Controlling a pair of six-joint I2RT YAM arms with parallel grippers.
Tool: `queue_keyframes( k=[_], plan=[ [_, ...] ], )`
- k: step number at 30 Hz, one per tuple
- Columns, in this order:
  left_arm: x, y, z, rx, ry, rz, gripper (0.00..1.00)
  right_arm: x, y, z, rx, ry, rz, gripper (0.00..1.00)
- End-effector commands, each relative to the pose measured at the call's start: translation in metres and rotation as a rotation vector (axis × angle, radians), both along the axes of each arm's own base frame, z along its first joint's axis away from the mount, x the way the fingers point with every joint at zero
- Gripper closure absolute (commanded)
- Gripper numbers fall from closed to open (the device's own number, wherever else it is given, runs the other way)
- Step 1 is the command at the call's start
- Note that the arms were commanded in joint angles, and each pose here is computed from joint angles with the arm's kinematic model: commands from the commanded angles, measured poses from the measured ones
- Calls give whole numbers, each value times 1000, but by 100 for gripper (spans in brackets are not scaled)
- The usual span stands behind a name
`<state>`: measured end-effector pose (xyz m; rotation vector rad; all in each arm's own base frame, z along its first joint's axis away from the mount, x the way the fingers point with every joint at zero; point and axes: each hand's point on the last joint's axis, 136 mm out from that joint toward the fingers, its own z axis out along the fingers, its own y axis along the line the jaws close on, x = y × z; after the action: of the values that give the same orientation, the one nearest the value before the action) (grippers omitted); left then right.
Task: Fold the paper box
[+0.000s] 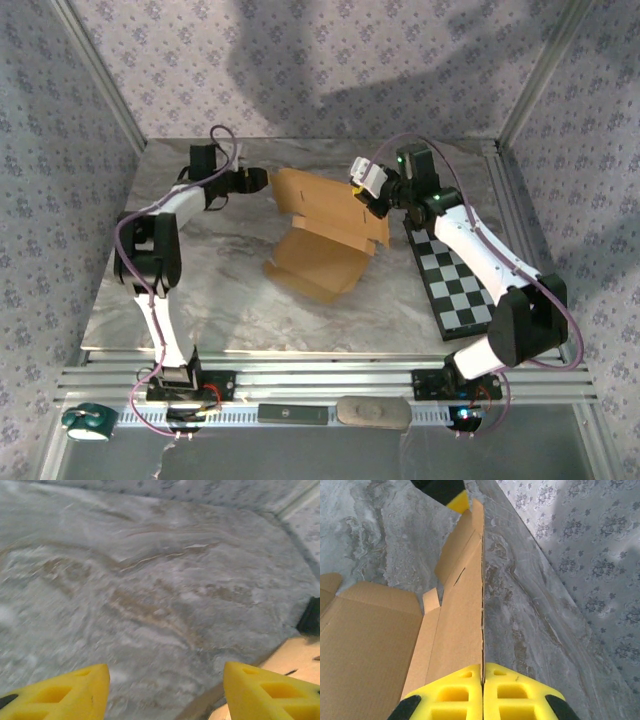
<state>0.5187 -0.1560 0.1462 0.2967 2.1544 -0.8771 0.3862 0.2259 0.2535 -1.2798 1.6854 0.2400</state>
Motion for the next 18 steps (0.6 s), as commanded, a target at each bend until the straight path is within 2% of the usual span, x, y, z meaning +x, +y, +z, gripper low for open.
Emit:
queue_keyframes(
  k=[1, 5, 8, 10, 15, 18],
  plan=[
    [2, -20, 36, -78, -151, -145, 38, -5, -1, 4, 29, 38, 12, 100],
    [3, -32, 41, -106, -175, -225, 38, -1, -1, 3, 31, 44, 10, 100],
    [5, -37, 36, -73, -169, -241, 38, 3, -1, 0, 29, 49, 6, 100],
    [6, -31, 41, -103, -172, -228, 38, 6, -5, -1, 35, 55, -5, 100],
    [-16, -30, 43, -53, -134, -314, 36, 7, -8, 0, 28, 50, -3, 100],
    [-17, -33, 36, -58, -116, -333, 36, 7, -7, 1, 28, 46, 1, 100]
  ],
)
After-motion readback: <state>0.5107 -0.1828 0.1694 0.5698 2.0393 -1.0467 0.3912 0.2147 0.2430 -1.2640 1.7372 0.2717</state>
